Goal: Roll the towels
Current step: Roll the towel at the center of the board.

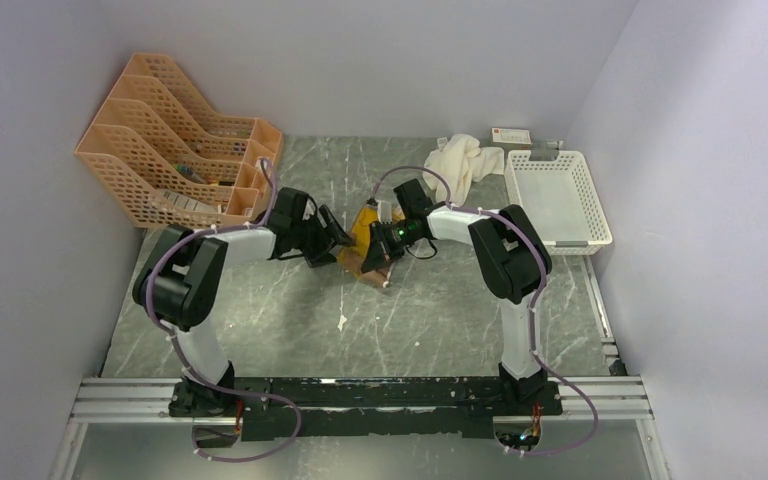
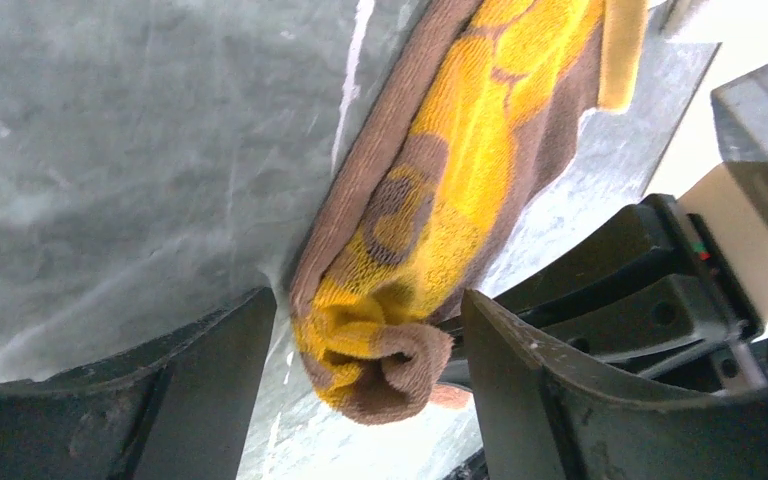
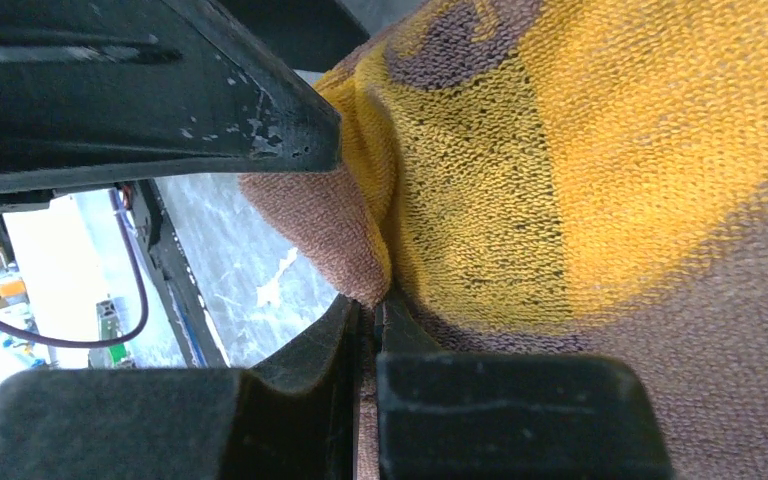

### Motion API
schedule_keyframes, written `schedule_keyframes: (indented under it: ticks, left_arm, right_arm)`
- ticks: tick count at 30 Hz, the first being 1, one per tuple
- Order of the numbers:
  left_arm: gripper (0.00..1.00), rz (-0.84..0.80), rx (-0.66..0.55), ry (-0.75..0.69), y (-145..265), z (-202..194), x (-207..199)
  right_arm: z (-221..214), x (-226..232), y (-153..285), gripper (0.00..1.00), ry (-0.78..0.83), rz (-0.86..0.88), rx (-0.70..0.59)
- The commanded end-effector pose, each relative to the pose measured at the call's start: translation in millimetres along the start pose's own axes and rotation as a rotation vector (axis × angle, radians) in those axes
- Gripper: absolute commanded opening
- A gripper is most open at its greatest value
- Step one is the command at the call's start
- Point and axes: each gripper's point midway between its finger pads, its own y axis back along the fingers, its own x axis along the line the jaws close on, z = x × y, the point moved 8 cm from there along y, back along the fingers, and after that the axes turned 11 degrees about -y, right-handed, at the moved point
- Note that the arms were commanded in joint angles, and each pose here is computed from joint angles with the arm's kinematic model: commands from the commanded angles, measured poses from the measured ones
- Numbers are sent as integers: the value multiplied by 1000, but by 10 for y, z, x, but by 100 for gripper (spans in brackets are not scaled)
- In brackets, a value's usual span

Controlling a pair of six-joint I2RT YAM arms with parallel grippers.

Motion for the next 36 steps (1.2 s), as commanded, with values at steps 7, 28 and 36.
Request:
schedule_keyframes:
  ticks: [7,28,36]
  left_arm:
    - [81,-168,206,-109,99,5,-189]
    - [94,-153,19,-712,620,397,-188]
    - [99,-572,-399,-1329,1070,179,-368]
  right_arm:
    - [-58,-97,-5,0,11,-74,26]
    - [-75,-126,4,0,52,-91,35]
    - [-87,-98,33,0,100,-69,44]
